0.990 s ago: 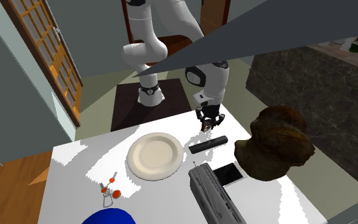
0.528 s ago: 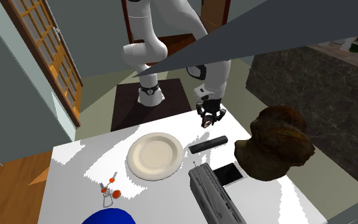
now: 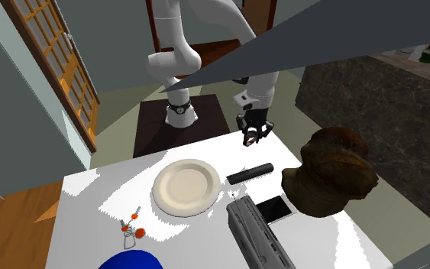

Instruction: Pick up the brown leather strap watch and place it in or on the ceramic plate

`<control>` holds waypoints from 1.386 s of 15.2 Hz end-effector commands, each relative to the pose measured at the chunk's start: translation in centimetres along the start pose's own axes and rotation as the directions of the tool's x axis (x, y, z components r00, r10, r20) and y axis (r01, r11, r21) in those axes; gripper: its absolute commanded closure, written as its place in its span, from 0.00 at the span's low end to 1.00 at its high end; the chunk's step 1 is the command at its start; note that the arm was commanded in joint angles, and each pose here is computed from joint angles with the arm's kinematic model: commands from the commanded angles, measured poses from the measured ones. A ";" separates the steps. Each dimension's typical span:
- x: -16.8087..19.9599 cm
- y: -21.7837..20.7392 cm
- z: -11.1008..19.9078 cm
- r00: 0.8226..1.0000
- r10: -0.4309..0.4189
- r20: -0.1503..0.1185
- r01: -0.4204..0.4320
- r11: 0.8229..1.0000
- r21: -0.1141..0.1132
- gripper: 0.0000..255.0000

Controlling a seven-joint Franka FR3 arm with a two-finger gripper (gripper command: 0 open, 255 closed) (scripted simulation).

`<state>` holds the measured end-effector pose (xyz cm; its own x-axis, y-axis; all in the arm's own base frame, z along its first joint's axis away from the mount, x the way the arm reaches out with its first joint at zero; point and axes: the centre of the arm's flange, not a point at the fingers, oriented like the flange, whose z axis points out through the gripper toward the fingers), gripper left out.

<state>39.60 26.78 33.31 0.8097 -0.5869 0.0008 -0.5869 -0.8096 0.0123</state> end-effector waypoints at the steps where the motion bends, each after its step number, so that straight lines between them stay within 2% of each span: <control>1: 0.0 0.0 -1.1 1.000 0.000 0.001 0.000 1.000 0.000 1.00; 2: 0.0 0.0 -1.4 1.000 0.000 0.001 0.000 1.000 0.000 1.00; 21: 21.1 13.6 -1.6 1.000 0.000 0.001 0.000 1.000 0.000 1.00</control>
<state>48.31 4.76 34.97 0.8089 -0.5879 0.0002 -0.5879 -0.8089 0.0122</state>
